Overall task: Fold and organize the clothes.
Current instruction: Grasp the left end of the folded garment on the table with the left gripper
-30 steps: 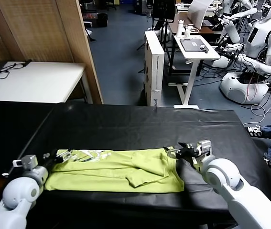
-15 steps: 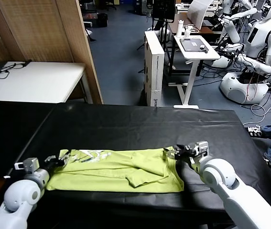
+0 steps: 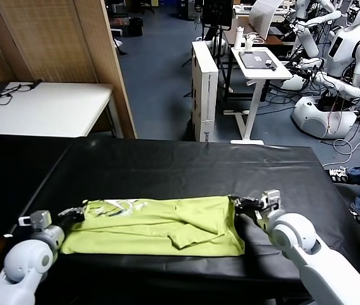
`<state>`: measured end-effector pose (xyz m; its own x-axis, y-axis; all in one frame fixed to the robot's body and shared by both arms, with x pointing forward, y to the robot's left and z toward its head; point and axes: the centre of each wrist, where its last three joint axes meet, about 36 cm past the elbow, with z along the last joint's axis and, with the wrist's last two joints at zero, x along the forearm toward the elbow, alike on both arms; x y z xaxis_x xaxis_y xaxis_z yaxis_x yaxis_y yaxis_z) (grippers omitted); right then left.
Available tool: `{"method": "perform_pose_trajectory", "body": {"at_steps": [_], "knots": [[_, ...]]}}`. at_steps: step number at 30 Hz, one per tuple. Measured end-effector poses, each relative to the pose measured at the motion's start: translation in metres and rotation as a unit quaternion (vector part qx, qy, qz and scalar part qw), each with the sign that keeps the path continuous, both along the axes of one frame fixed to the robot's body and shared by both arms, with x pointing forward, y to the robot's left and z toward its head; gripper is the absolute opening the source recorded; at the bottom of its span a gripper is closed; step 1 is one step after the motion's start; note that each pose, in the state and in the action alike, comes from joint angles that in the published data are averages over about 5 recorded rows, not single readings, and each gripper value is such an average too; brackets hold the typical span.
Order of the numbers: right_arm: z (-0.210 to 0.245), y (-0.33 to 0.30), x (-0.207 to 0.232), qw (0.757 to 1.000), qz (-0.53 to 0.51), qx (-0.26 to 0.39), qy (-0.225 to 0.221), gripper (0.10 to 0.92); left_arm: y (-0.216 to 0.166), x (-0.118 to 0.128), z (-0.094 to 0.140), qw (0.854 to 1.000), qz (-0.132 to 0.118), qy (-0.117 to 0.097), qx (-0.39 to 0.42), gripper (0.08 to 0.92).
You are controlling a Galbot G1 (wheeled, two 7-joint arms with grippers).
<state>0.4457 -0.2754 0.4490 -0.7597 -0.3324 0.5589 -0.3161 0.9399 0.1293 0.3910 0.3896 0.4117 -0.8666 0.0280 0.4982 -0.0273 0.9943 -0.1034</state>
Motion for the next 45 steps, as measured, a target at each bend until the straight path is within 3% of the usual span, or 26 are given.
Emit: {"method": "perform_pose_trajectory", "body": {"at_steps": [4, 6, 13, 15, 18, 23, 25, 31, 45], "knots": [[0.002, 0.001, -0.002, 1.000, 0.006, 0.010, -0.007, 0.183, -0.001, 0.000, 0.003, 1.000, -0.001, -0.007, -0.004, 0.153], [0.003, 0.000, -0.003, 1.000, 0.010, 0.017, -0.016, 0.281, -0.001, 0.001, 0.005, 1.000, -0.002, -0.011, -0.004, 0.201], [0.016, -0.010, -0.015, 0.997, 0.030, 0.035, -0.067, 0.695, 0.011, -0.003, 0.021, 1.000, -0.003, -0.013, -0.005, 0.608], [0.021, -0.015, -0.020, 0.996, 0.034, 0.035, -0.078, 0.796, 0.019, -0.006, 0.029, 1.000, -0.005, -0.006, -0.002, 0.740], [0.028, -0.020, -0.029, 0.995, 0.037, 0.033, -0.087, 0.889, 0.032, -0.010, 0.044, 1.000, -0.004, 0.012, -0.002, 0.869], [0.039, -0.029, -0.043, 0.994, 0.035, 0.036, -0.093, 0.906, 0.054, -0.019, 0.063, 0.995, -0.018, 0.071, -0.070, 0.906], [0.043, -0.033, -0.047, 0.994, 0.032, 0.037, -0.095, 0.907, 0.063, -0.023, 0.066, 0.992, -0.028, 0.082, -0.097, 0.906], [0.047, -0.041, -0.053, 0.994, 0.023, 0.033, -0.099, 0.907, 0.076, -0.034, 0.058, 0.988, -0.042, 0.090, -0.119, 0.907], [0.050, -0.042, -0.056, 0.994, 0.022, 0.028, -0.101, 0.907, 0.077, -0.039, 0.042, 0.982, -0.045, 0.096, -0.154, 0.907]]}}
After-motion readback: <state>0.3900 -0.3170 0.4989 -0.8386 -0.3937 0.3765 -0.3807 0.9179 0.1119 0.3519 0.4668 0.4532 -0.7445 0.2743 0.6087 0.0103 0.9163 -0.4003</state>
